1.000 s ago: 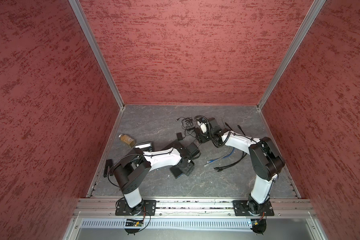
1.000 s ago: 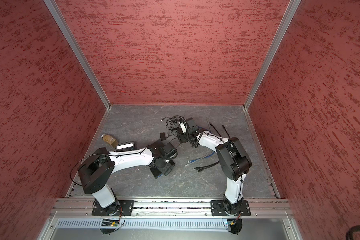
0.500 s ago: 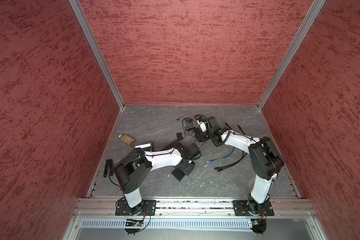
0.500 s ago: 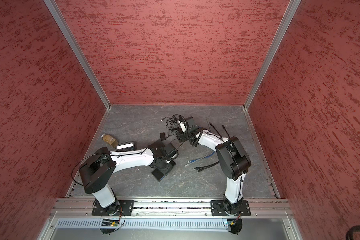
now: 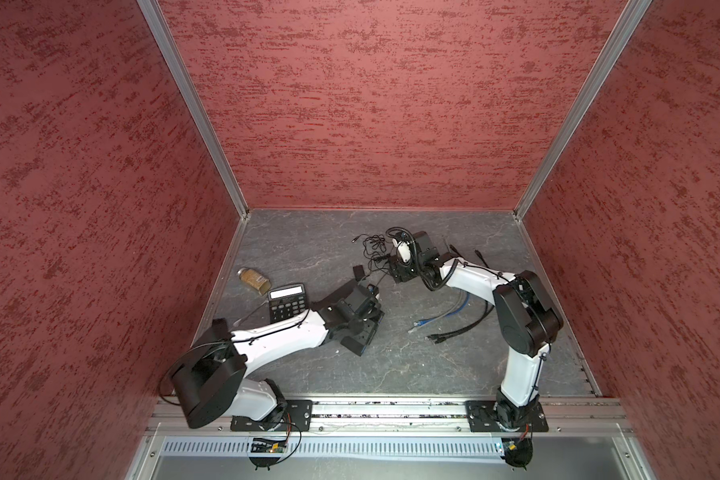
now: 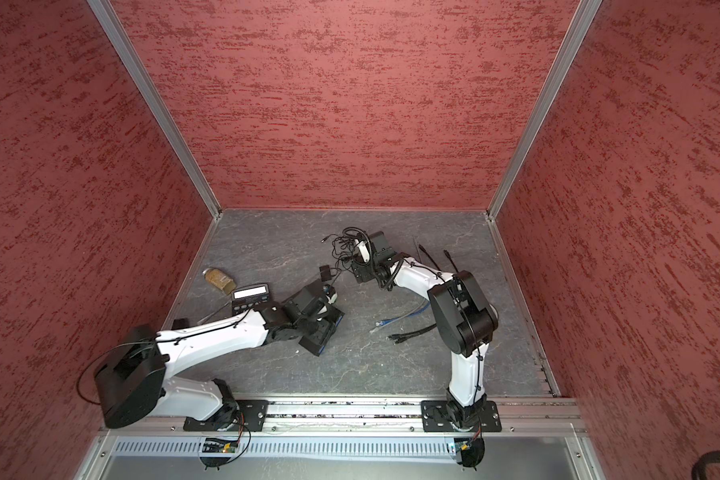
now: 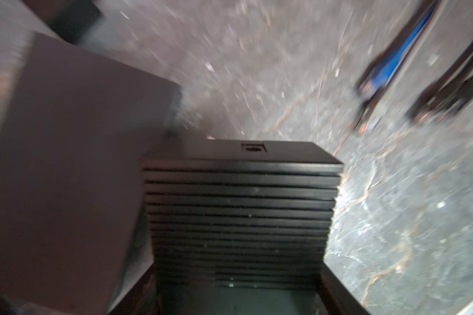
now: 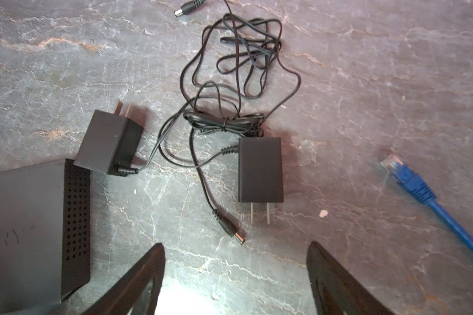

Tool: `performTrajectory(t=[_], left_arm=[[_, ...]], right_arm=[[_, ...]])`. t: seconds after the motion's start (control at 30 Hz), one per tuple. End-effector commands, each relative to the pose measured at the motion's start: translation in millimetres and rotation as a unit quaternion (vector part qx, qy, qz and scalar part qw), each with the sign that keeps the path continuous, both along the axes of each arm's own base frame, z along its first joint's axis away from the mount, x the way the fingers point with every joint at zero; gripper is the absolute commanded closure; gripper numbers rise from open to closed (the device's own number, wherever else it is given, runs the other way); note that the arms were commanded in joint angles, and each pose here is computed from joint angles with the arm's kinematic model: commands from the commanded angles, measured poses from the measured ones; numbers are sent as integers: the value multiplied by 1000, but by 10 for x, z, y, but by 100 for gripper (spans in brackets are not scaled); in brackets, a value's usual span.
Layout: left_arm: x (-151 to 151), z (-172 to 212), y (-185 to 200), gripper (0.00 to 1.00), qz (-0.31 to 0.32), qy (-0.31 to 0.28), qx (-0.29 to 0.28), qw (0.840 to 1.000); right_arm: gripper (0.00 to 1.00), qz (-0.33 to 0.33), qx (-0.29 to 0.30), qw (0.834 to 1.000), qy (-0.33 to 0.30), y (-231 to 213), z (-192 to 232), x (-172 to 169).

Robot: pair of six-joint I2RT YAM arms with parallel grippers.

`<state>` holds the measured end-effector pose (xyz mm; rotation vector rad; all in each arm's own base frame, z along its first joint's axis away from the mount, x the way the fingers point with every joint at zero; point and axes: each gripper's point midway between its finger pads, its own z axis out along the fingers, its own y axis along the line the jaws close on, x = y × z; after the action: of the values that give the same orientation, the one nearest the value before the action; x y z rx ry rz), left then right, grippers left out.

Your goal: Insert the plug into the switch port

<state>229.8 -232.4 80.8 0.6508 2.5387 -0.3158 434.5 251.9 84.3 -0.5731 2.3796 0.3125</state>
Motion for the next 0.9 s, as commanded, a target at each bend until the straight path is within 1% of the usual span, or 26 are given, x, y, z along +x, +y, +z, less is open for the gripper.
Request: performTrajectory(t=[0.0, 0.13, 0.3, 0.53, 0.7, 0.87], left_arm=[[194, 311, 106, 53, 53, -34, -67, 996], [306, 533, 400, 53, 109, -45, -104, 987], [371, 738, 617, 52, 142, -55, -134, 979], [405, 847, 731, 51, 158, -64, -152, 974], [423, 833, 748, 51, 161, -64, -154, 973], [431, 818, 746, 51, 160, -66, -157, 972]], right_arm=[[18, 11, -2, 1000, -13, 41, 122, 85], [20, 30, 0, 999, -21, 98, 192, 100], [27, 52, 0, 999, -16, 161, 191, 93], [38, 72, -5, 997, 12, 192, 13, 8], [40, 75, -13, 997, 24, 173, -141, -39], [41, 76, -21, 996, 36, 171, -248, -50]])
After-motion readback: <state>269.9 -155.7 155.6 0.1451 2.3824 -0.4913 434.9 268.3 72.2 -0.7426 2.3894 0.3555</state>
